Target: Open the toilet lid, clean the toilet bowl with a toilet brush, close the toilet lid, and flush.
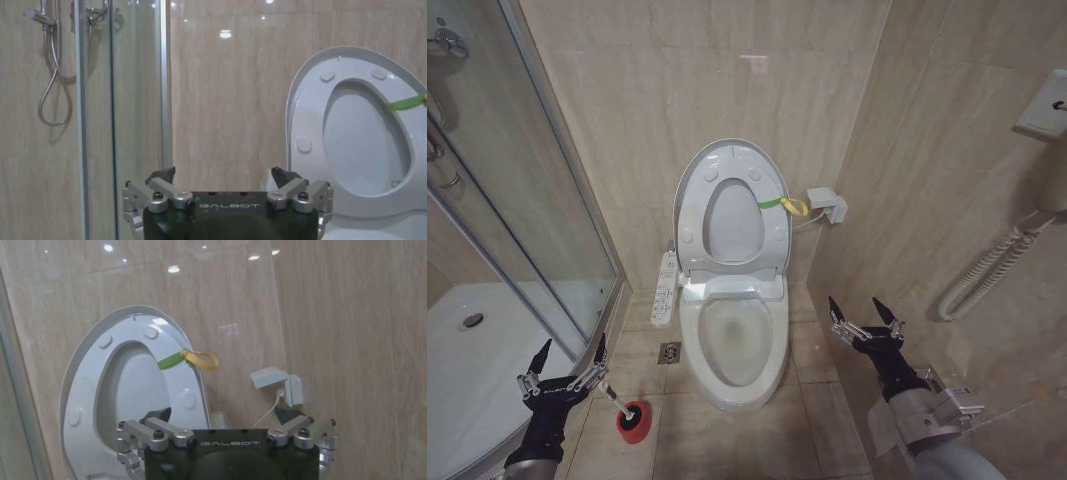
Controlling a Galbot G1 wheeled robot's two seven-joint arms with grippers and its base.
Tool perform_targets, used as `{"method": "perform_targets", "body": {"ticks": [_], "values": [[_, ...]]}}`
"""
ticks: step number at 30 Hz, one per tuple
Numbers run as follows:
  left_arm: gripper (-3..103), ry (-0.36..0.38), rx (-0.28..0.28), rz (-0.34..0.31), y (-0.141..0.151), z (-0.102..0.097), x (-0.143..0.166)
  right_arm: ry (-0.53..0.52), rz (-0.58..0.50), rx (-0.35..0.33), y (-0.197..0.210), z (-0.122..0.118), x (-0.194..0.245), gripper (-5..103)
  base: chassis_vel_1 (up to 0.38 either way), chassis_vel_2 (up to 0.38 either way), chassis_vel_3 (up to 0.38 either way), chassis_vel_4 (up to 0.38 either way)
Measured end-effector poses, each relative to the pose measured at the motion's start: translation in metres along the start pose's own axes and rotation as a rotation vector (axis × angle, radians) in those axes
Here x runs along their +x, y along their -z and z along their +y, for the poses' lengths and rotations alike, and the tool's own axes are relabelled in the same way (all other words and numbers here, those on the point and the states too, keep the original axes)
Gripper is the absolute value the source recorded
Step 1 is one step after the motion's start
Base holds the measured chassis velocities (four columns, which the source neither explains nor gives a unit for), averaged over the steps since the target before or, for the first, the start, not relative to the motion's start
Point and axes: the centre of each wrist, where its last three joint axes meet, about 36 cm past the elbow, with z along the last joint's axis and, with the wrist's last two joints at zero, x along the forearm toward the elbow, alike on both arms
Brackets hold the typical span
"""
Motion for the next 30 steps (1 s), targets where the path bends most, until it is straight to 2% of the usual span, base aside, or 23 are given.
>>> {"method": "perform_targets", "body": {"ticks": [3, 5, 6, 8, 13, 21, 27, 29, 30], "values": [[97, 0.000, 0.000, 0.000, 0.000, 0.000, 0.000, -0.006, 0.010, 0.010, -0.006, -0.003, 0.003, 100, 0.000, 0.000, 0.000, 0.000], [97, 0.000, 0.000, 0.000, 0.000, 0.000, 0.000, -0.033, 0.064, 0.073, -0.033, -0.018, 0.020, 100, 0.000, 0.000, 0.000, 0.000], [97, 0.000, 0.000, 0.000, 0.000, 0.000, 0.000, -0.033, 0.064, 0.073, -0.033, -0.018, 0.020, 100, 0.000, 0.000, 0.000, 0.000], [97, 0.000, 0.000, 0.000, 0.000, 0.000, 0.000, -0.051, 0.127, 0.131, -0.058, -0.034, 0.041, 100, 0.000, 0.000, 0.000, 0.000], [97, 0.000, 0.000, 0.000, 0.000, 0.000, 0.000, -0.024, 0.138, 0.132, -0.071, -0.038, 0.055, 100, 0.000, 0.000, 0.000, 0.000], [97, 0.000, 0.000, 0.000, 0.000, 0.000, 0.000, 0.066, 0.139, 0.178, -0.107, -0.058, 0.095, 100, 0.000, 0.000, 0.000, 0.000], [97, 0.000, 0.000, 0.000, 0.000, 0.000, 0.000, 0.067, 0.135, 0.179, -0.107, -0.058, 0.095, 100, 0.000, 0.000, 0.000, 0.000], [97, 0.000, 0.000, 0.000, 0.000, 0.000, 0.000, 0.063, 0.126, 0.168, -0.107, -0.053, 0.094, 100, 0.000, 0.000, 0.000, 0.000], [97, 0.000, 0.000, 0.000, 0.000, 0.000, 0.000, 0.039, 0.088, 0.134, -0.104, -0.039, 0.087, 100, 0.000, 0.000, 0.000, 0.000]]}}
